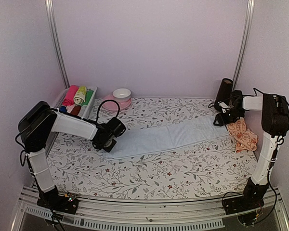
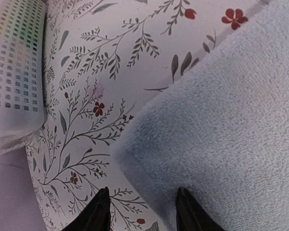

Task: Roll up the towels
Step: Smooth out the towel at the center of the board.

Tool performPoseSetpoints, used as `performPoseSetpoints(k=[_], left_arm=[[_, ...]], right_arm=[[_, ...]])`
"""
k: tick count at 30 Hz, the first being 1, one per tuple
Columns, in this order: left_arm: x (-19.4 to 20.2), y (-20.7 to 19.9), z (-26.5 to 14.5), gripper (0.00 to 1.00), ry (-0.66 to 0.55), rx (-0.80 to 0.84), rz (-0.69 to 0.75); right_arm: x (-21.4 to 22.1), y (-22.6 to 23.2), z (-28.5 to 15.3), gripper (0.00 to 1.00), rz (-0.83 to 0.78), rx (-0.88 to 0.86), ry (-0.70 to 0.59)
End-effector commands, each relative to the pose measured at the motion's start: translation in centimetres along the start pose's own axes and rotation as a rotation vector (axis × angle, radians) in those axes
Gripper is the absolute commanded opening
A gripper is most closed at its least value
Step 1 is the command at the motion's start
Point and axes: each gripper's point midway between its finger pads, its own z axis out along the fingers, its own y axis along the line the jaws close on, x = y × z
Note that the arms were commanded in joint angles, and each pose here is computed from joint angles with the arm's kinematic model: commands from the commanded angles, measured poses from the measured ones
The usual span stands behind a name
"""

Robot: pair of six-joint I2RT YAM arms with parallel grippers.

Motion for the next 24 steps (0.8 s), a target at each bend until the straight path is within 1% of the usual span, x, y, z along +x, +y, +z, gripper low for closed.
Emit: performPoseSetpoints(k=[1,5,10,17,18,22,24], left_arm=[[0.6,0.8,0.7,0.47,0.047,-0.059,-0.01],[2.2,1.2,0.5,0.46,0.093,-0.077,-0.015],[3.6,1.5,-0.1,0.46,0.114,-0.081,-0.019],[3.2,1.7,-0.7,0.48,0.101,-0.085,-0.019],[3.1,1.7,-0.7,0.5,0.099,-0.086,-0.02],[2.5,1.9,-1.3,0.67,0.081,-0.099,-0.025],[1.9,2.1,-1.7,0.71,0.065,-0.101,-0.035]], right_arm=[[-1.7,-1.7,-1.3,0.63,0.018,0.08,-0.051],[-1.6,-2.8,-1.3,0.63,0.036,0.125,-0.052],[-1.6,-3.2,-1.2,0.64,0.045,0.138,-0.053],[-0.9,-3.3,-0.3,0.63,0.051,0.133,-0.031],[-0.8,-3.2,-0.2,0.63,0.051,0.125,-0.027],[0.1,-3.0,0.5,0.62,0.054,0.101,0.001],[0.5,-2.9,0.9,0.6,0.062,0.085,0.015]])
